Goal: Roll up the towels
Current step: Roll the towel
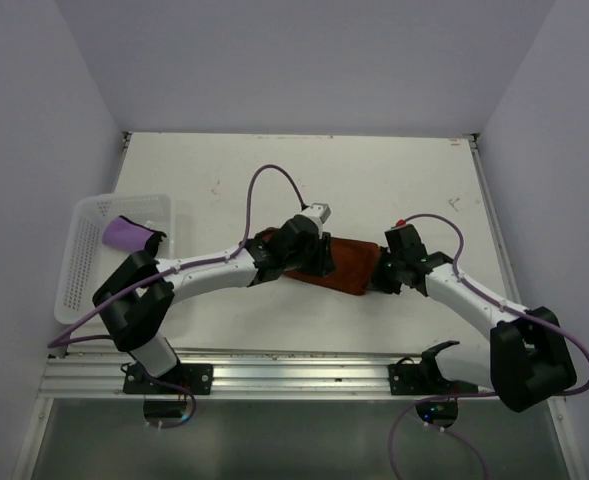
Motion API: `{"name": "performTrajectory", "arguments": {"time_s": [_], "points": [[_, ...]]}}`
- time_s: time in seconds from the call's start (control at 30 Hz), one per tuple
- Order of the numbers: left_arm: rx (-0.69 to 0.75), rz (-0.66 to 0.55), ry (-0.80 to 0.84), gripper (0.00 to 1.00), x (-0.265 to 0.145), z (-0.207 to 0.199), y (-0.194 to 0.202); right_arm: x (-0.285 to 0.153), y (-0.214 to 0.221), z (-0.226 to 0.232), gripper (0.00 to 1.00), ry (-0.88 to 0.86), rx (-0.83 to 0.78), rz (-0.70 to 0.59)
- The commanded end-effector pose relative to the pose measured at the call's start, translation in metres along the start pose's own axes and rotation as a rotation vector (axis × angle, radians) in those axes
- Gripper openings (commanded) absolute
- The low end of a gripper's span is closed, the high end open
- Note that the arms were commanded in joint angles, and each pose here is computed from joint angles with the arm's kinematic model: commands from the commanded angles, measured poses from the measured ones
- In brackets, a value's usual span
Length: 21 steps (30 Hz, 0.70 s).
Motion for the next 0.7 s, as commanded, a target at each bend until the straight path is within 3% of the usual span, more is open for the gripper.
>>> {"name": "performTrajectory", "arguments": {"time_s": [0.0, 0.07, 0.1, 0.2, 0.37, 0.67], "points": [[-0.051, -0.034, 0.145, 0.37, 0.005, -0.015, 0.006, -0.005, -0.011, 0.019, 0.0, -0.078, 0.007, -0.022], [-0.055, -0.024, 0.176, 0.25, 0.011, -0.016, 0.012, -0.004, -0.01, 0.021, 0.0, -0.077, 0.003, -0.019], [-0.053, -0.017, 0.183, 0.13, 0.014, -0.018, 0.015, -0.004, -0.011, 0.022, 0.0, -0.077, 0.0, -0.018], [-0.04, -0.016, 0.226, 0.0, 0.018, -0.022, 0.018, -0.006, -0.011, 0.023, 0.0, -0.079, 0.0, -0.021], [-0.012, -0.05, 0.327, 0.0, 0.022, -0.034, 0.018, -0.007, -0.009, 0.02, 0.0, -0.067, 0.001, -0.02], [-0.054, 0.014, 0.283, 0.0, 0.053, -0.025, 0.044, -0.014, -0.012, 0.024, 0.0, -0.083, 0.004, -0.042]]}}
Point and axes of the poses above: each gripper's point midway between its finger pads, its own x axis out along the fingers, its own z axis along the line the jaws close on, y = z × x, the point moved 9 cm from there along -x, back along the fingers, and after that the axes turned 1 degree about -x, right-handed, at the moved point
